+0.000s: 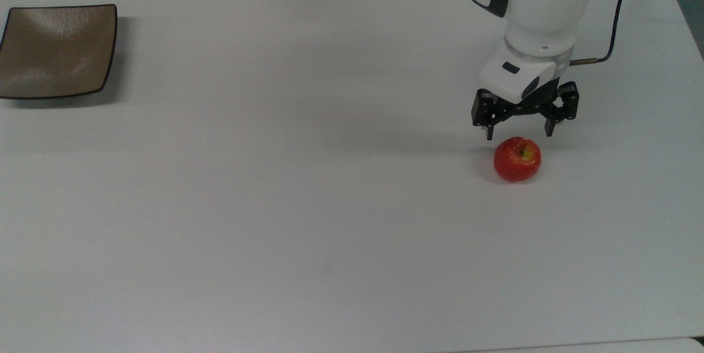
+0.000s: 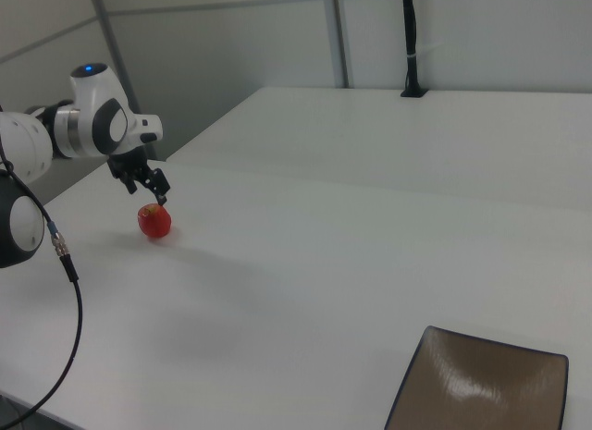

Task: Apples placed on a ceramic plate
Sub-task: 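Move the open gripper over the red apple and lower toward it, then close the gripper around the red apple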

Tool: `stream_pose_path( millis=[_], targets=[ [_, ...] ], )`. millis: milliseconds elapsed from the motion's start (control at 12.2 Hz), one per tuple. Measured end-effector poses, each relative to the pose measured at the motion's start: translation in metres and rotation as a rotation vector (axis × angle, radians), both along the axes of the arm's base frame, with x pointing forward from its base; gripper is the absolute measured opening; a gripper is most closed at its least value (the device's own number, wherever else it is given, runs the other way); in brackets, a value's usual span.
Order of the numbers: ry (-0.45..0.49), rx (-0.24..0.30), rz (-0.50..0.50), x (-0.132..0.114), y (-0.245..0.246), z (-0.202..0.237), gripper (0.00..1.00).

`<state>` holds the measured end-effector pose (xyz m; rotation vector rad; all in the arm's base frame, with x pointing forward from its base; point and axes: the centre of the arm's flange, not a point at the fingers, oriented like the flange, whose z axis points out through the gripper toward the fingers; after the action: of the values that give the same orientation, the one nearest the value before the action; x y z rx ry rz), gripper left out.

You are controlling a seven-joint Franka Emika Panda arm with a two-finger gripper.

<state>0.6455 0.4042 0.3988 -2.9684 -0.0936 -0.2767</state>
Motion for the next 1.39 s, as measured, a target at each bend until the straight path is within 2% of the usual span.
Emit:
stream_pose_path(
  millis=[410,984,1066,1148,1230,1394],
  targets=[
    [-0.052,-0.027,0.038,0.003,0.018,-0.046,1.00],
    [-0.099,-0.071,0.081,-0.002,0.032,-0.067,1.00],
    [-0.101,-0.080,0.083,-0.002,0.032,-0.069,0.95],
    [-0.104,-0.080,0.081,-0.002,0.032,-0.068,0.82],
    [-0.106,-0.080,0.081,-0.001,0.032,-0.067,0.75],
    [-0.107,-0.082,0.081,-0.001,0.032,-0.067,0.74]
  ],
)
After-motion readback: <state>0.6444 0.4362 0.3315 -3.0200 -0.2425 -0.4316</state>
